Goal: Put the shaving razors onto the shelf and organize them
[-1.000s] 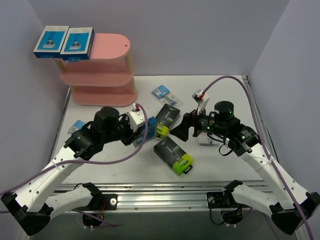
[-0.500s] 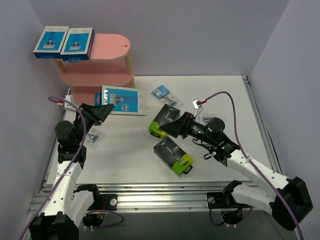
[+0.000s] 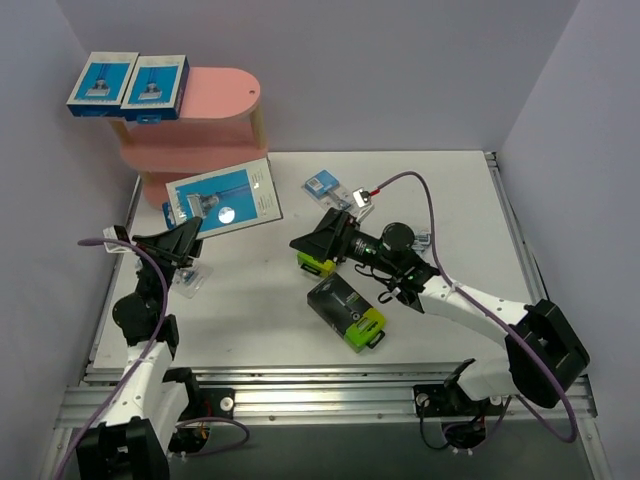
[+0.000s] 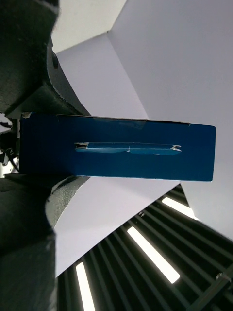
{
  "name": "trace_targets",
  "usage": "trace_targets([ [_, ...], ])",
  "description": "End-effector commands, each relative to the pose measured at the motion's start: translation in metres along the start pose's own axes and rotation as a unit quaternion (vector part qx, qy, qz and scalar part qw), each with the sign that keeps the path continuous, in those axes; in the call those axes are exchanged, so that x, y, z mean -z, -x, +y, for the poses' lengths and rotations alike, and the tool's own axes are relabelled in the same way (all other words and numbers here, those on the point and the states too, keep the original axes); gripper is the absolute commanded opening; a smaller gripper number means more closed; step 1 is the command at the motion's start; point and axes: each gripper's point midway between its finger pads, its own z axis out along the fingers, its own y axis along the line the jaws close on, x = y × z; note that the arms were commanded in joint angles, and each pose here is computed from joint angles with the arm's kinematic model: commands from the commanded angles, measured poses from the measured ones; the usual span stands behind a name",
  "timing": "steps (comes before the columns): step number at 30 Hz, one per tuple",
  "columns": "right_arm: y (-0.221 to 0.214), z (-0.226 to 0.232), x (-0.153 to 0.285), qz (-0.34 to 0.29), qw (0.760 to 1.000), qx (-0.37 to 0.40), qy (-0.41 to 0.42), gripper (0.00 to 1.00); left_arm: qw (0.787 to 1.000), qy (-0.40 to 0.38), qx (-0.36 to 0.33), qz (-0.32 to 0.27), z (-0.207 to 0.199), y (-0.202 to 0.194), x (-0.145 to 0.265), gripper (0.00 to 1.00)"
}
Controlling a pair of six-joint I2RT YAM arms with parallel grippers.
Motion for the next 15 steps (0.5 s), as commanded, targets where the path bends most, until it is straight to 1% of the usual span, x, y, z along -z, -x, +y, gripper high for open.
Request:
trace_targets([
  [1,0.024,0.046,-0.016,-0.032,0.996,0.035,0.072,0.93,0.997,-0.082,-0.003,0.014,-0.044,-0.011,0.011,0.02],
  [3,0.025,0.056,-0.022,-0.034,0.994,0.043,0.093,0.93,0.996,-0.082,-0.011,0.022,-0.043,-0.016,0.016,0.02],
  [6,0.025,0.06,-0.03,-0.03,0.993,0.048,0.1,0.93,0.997,-0.07,-0.009,0.029,-0.035,-0.022,0.022,0.04],
  [8,0.027,0.071,-0.033,-0.031,0.991,0.055,0.117,0.93,0.998,-0.061,-0.002,0.034,-0.028,-0.026,0.026,0.09],
  [9,0.027,0.074,-0.034,-0.03,0.99,0.06,0.124,0.93,0.998,-0.059,-0.001,0.035,-0.027,-0.026,0.027,0.1],
  [13,0.028,0.083,-0.036,-0.029,0.988,0.069,0.136,0.93,0.998,-0.048,0.004,0.038,-0.02,-0.029,0.03,0.09],
  [15,0.028,0.085,-0.038,-0.028,0.987,0.071,0.139,0.92,0.998,-0.039,0.004,0.043,-0.015,-0.031,0.03,0.06],
])
